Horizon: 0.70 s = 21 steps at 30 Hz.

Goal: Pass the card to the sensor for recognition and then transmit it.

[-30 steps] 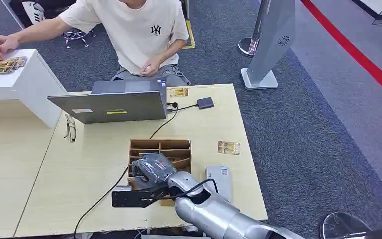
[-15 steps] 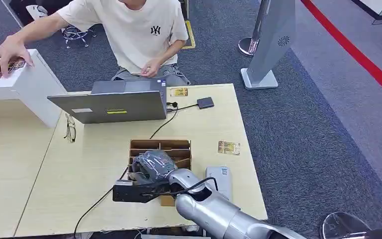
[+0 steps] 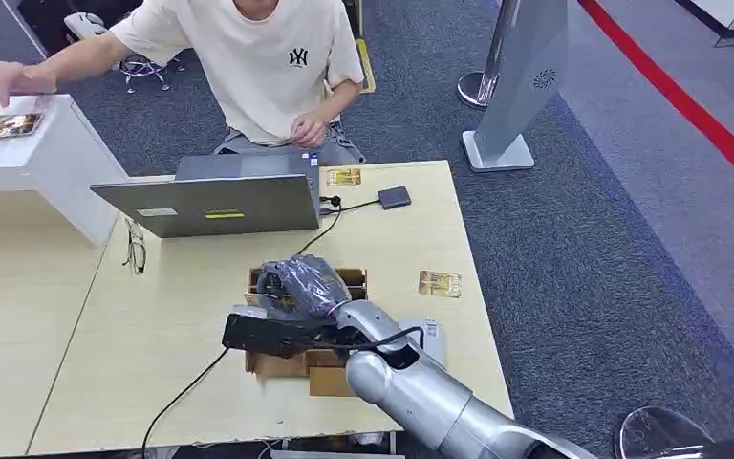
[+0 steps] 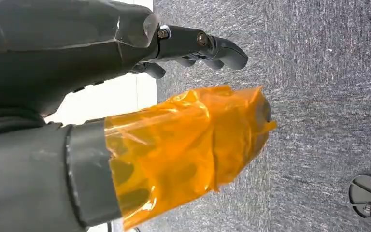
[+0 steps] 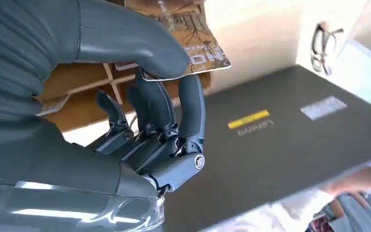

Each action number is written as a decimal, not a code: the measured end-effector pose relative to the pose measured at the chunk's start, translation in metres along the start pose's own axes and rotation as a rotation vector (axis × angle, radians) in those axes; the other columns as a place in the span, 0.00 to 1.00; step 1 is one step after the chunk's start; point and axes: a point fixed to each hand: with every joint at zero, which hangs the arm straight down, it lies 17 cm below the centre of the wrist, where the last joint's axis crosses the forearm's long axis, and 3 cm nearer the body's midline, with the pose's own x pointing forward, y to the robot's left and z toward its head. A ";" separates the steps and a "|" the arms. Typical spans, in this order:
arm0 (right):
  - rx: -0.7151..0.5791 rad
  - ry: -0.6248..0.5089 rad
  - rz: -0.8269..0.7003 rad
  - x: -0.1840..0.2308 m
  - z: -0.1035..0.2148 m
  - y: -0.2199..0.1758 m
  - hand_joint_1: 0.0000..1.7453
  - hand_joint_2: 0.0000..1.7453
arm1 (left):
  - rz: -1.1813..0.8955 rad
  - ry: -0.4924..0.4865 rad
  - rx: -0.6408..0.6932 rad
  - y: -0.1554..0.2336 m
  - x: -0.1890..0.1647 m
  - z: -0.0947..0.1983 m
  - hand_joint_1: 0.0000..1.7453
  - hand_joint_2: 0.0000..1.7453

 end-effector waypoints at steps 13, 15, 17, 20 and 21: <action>-0.127 -0.040 -0.137 0.005 -0.001 -0.062 0.78 1.00 | 0.000 0.001 -0.001 -0.001 -0.001 0.000 0.00 0.00; -0.142 -0.042 -0.149 0.005 0.000 -0.069 0.78 1.00 | 0.000 0.002 -0.001 -0.001 -0.001 0.000 0.00 0.00; -0.161 -0.045 -0.153 0.004 0.000 -0.079 0.79 1.00 | 0.000 0.002 -0.001 -0.001 -0.001 0.000 0.00 0.00; -0.182 -0.047 -0.154 0.003 -0.001 -0.092 0.82 1.00 | -0.001 0.002 -0.001 -0.001 -0.001 0.000 0.00 0.00; -0.190 -0.048 -0.156 0.003 -0.002 -0.097 0.81 1.00 | -0.001 0.001 -0.002 -0.001 -0.001 0.000 0.00 0.00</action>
